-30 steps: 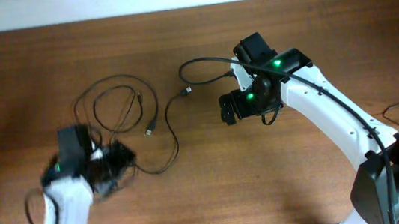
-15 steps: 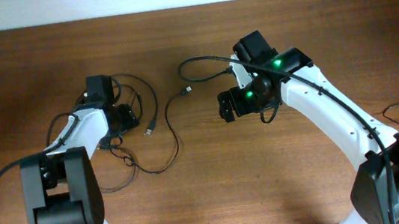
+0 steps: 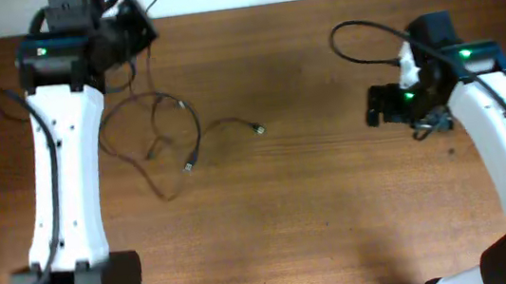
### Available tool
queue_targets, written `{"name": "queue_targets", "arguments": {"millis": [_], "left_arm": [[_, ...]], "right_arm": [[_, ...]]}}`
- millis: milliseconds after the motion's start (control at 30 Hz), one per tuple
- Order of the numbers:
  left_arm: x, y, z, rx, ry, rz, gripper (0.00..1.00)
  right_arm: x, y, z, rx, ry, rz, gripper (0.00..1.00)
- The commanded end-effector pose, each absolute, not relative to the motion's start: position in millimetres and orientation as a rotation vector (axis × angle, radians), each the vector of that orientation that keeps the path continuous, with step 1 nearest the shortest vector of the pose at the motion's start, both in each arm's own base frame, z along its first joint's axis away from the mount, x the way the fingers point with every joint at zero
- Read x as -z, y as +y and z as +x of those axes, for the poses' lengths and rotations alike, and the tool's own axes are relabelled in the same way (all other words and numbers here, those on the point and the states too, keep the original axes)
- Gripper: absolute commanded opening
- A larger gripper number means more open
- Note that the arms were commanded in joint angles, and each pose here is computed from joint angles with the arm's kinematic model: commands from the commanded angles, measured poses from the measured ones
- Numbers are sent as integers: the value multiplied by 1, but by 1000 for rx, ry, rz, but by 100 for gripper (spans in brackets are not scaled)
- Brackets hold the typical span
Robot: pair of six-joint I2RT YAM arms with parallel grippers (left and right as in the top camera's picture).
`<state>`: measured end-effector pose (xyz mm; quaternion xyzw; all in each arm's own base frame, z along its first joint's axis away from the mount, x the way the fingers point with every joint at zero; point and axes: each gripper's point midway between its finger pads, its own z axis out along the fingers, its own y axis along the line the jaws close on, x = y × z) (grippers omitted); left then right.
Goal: Untangle cables
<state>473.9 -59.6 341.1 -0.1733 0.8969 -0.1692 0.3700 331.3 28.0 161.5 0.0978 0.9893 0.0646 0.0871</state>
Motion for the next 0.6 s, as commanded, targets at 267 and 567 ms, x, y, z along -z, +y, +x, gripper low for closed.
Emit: {"name": "queue_targets", "arguments": {"millis": [267,567], "left_arm": [[-334,-418,473,927,2057,276,0],[-85,-367,412,239,2830,220,0]], "right_arm": [[-200,-70,305,-266,2747,771,98],[-201,-71,310,-269,2727,762,98]]}}
